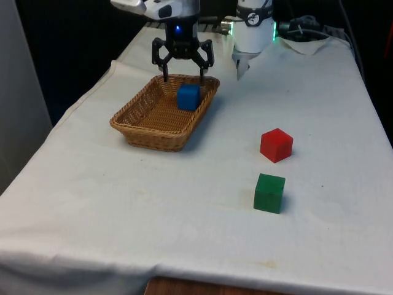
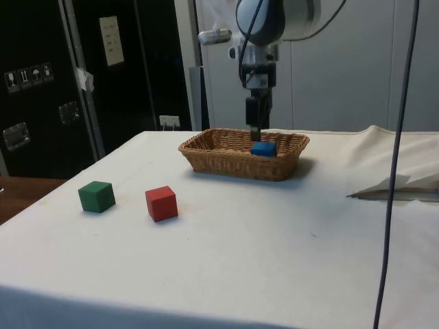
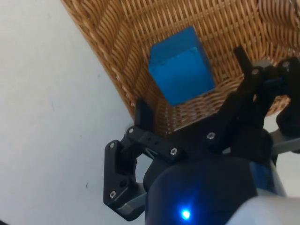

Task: Pick up exactly two blocks and place them into the basket.

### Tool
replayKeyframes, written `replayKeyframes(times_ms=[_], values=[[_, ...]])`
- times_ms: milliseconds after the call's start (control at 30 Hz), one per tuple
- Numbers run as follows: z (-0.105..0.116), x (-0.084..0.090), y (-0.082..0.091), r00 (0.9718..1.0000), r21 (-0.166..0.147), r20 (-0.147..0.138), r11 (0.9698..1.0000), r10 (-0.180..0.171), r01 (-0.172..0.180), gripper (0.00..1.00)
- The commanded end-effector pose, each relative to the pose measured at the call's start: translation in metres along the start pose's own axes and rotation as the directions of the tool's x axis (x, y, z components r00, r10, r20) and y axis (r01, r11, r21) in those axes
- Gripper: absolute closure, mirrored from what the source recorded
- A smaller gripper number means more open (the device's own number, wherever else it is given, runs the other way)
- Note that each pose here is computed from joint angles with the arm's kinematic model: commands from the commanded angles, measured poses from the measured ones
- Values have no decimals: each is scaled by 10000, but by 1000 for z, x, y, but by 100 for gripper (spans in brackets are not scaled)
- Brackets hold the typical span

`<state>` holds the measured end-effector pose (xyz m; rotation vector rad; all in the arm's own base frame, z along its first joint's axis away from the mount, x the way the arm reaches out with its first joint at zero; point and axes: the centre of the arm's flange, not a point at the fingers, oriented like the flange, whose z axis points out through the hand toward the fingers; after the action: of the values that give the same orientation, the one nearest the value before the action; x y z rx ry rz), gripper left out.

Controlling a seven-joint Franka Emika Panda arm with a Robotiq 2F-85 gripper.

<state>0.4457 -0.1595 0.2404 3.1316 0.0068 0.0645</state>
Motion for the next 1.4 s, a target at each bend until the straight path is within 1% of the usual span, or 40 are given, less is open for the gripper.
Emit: replayKeyframes(times_ms=[0,67,133,200,233,267,400,433,467,500,533,600,633,667,700,733,767,800,900,933,967,1000,1033,1233,1267,1300,1367], values=[[-6,1,4,10000,-13,50,10000,-23,23,0],[-16,1,6,10000,102,-20,9999,-8,9,0],[-18,1,6,10000,134,-35,9999,-13,13,0],[-27,3,2,10000,259,-90,9997,-18,20,0],[-26,2,4,9999,334,-164,9994,-33,38,0],[-29,4,0,9999,294,-114,9996,-12,16,0],[-41,7,-16,9998,435,-180,9990,-57,65,0],[-42,6,-14,9997,567,-239,9983,-85,98,0],[-43,8,-19,9998,451,-184,9989,-75,83,0],[-45,8,-22,9998,464,-187,9989,-73,82,0],[-49,9,-30,9998,489,-195,9988,-91,101,0],[-51,10,-33,9997,498,-201,9987,-101,111,0],[-55,11,-40,9997,520,-228,9986,-116,127,0],[-57,12,-43,9996,526,-237,9985,-127,139,0],[-57,11,-42,9995,635,-285,9978,-149,167,0],[-58,12,-46,9997,539,-220,9985,-123,135,0],[-60,13,-50,9996,555,-233,9983,-140,153,0],[-63,15,-58,9996,583,-245,9981,-168,182,0],[-67,18,-70,9994,611,-277,9979,-208,225,0],[-67,19,-73,9993,619,-295,9978,-210,228,0],[-68,18,-72,9991,714,-372,9972,-217,243,0],[-68,20,-76,9993,626,-295,9978,-212,230,0],[-69,23,-84,9992,639,-313,9977,-228,247,0],[-72,31,-106,9988,639,-385,9975,-286,310,0],[-73,28,-102,9985,704,-447,9969,-307,338,0],[-72,33,-113,9988,627,-392,9975,-308,333,0],[-73,36,-119,9987,609,-409,9976,-308,333,0]])
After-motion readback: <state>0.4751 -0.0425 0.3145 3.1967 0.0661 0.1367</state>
